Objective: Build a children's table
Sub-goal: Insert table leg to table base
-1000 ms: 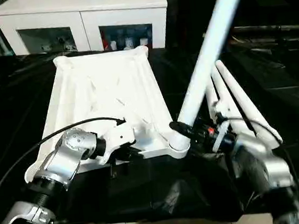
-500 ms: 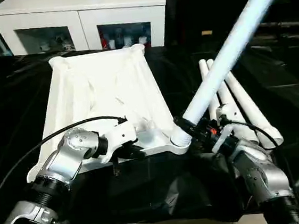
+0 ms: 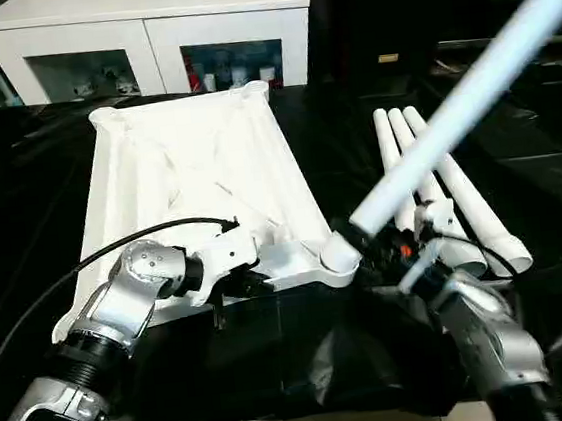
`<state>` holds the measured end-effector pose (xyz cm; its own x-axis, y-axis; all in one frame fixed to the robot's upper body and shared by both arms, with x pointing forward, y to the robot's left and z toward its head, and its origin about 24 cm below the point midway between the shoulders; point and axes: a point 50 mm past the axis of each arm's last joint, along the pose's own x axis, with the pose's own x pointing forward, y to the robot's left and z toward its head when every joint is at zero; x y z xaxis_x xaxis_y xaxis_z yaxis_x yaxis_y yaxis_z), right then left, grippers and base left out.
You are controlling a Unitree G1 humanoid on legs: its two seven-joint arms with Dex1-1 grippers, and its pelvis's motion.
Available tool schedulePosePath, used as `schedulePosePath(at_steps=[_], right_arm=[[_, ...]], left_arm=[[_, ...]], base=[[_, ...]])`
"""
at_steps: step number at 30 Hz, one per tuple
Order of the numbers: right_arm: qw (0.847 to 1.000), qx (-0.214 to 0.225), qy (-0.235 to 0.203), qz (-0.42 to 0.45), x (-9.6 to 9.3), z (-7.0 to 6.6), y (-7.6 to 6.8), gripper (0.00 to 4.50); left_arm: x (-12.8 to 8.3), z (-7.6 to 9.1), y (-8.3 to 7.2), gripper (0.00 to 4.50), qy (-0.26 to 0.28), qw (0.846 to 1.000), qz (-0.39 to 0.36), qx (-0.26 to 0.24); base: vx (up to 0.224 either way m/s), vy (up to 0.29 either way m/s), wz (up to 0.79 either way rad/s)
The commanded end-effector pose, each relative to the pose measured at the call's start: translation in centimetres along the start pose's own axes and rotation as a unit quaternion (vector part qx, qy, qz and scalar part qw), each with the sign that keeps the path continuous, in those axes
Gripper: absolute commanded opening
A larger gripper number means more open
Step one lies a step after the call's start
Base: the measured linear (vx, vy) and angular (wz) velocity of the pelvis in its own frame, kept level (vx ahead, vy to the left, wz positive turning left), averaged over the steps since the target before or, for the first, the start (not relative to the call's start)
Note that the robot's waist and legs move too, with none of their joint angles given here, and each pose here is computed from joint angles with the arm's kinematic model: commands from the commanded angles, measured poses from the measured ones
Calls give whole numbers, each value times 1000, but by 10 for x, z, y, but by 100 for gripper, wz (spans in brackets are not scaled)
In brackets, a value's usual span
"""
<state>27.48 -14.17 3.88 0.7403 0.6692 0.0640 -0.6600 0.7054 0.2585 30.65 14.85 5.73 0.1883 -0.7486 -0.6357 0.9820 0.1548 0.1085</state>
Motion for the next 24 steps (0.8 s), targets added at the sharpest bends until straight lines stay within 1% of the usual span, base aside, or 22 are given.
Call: schedulePosePath(at_steps=[1, 2, 5, 7, 11, 12, 15, 17, 18, 19, 20, 24], right_arm=[[996, -4, 87, -14, -16, -24, -6, 185], [996, -5, 89, -12, -16, -24, -5, 185], [993, -18, 117, 18, -14, -24, -4, 185], [986, -27, 153, 53, -13, -23, -4, 185], [977, -38, 190, 87, -12, -20, -6, 185], [971, -41, 211, 103, -12, -19, -7, 185], [958, -42, 247, 138, -13, -15, -9, 185], [944, -38, 279, 171, -16, -15, -10, 185], [944, -38, 279, 171, -16, -15, -10, 185], [936, -39, 296, 186, -18, -15, -11, 185], [932, -44, 304, 194, -18, -15, -12, 185], [923, -51, 317, 211, -14, -11, -16, 185]], left_arm=[[-12, 3, 6, 0, 7, 1000, 18, 15], [-12, 3, 6, 0, 7, 1000, 18, 15], [-11, 3, 5, 0, 7, 1000, 14, 15], [-10, 3, 3, 0, 7, 1000, 8, 15], [-9, 3, 1, 0, 9, 1000, -2, 18], [-8, 2, 0, 0, 11, 1000, -6, 19], [-7, 2, -1, 0, 13, 1000, -13, 22], [-6, 2, -3, 0, 13, 999, -19, 23], [-6, 2, -3, 0, 13, 999, -19, 23], [-6, 2, -3, 0, 12, 999, -22, 23], [-6, 2, -4, 0, 12, 999, -25, 24], [-5, 3, -4, 0, 12, 999, -30, 28]], base=[[0, 0, 0], [0, 0, 0], [0, 0, 0], [0, 0, 0], [0, 0, 0], [0, 0, 0], [0, 0, 0], [0, 0, 0], [0, 0, 0], [0, 0, 0], [0, 0, 0], [0, 0, 0]])
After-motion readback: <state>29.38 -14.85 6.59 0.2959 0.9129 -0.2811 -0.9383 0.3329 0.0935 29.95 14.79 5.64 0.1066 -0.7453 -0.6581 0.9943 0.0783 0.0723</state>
